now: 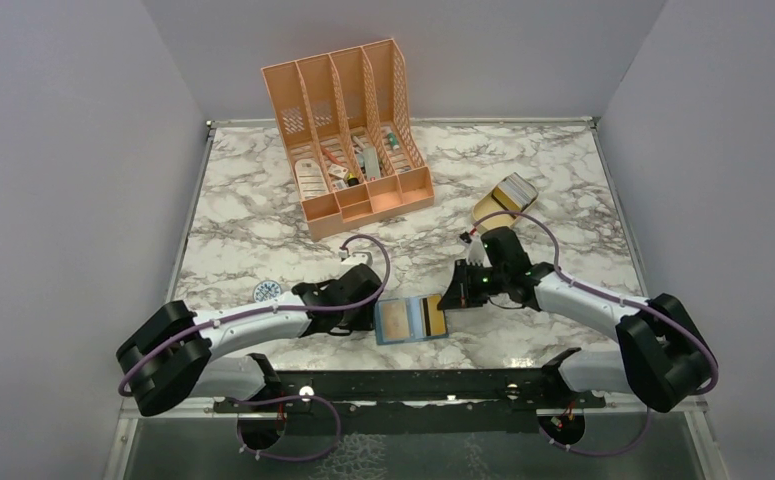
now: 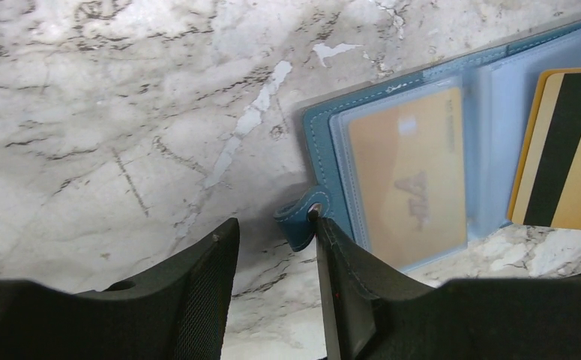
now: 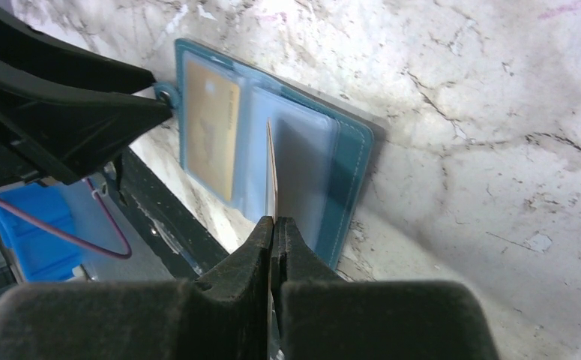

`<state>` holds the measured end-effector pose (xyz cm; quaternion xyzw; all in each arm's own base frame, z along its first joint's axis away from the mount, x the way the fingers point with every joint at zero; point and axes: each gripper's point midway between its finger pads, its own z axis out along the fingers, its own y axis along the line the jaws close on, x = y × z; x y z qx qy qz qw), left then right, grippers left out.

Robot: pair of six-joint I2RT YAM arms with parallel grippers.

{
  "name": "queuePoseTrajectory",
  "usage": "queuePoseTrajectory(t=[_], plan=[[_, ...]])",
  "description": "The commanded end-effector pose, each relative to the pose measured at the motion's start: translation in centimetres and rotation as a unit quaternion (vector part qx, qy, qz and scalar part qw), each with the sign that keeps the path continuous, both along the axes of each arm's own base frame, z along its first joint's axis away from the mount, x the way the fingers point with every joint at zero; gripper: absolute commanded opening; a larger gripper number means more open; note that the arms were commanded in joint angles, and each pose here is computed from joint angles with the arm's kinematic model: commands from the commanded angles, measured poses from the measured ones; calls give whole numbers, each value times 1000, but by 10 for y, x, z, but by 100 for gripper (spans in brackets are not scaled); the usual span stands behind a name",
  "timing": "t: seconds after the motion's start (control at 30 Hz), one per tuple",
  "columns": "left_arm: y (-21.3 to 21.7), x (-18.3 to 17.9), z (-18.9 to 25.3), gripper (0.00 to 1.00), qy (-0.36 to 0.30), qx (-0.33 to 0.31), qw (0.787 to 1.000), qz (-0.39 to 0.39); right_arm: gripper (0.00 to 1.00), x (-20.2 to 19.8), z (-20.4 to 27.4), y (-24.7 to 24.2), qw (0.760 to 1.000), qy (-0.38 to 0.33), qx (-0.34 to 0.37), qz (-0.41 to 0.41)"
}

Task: Put the credit cards into the card holder
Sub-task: Adjust the card holder at the center of the board, then adjust the credit card.

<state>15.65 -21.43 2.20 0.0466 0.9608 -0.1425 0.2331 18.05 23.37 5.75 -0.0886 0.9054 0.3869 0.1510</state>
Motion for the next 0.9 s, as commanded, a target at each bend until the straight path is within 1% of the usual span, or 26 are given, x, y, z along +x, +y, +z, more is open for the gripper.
queuePoseTrajectory(t=[0.0,0.07,0.13,0.27,0.37,0.5,0.57,0.6,0.73,0.87], plan=[[27,-1,-1,44,-9,44,999,27,1,4,-15,-7,999,-14,-30,-10],[26,-1,2,44,-11,38,999,29,1,3,-14,-6,1000,-12,-24,-7],[21,0,8,46,-13,18,999,29,1,0,-8,-1,1000,-8,-6,-1],[-3,-2,24,48,-20,-58,998,10,1,-7,15,15,998,-1,62,18],[-11,-3,30,49,-22,-90,996,10,1,-9,26,21,996,2,90,21],[-18,-2,33,56,-28,-103,994,-6,1,-8,26,25,995,12,99,20],[-22,-3,34,56,-27,-110,993,-16,1,-8,26,28,994,19,108,22],[-23,-3,34,56,-27,-110,993,-17,1,-8,25,29,993,23,110,21],[-20,-2,26,47,-24,-91,995,-16,1,-8,18,32,992,38,115,20],[-15,-2,16,46,-18,-71,997,-15,1,-5,10,34,993,48,110,15]])
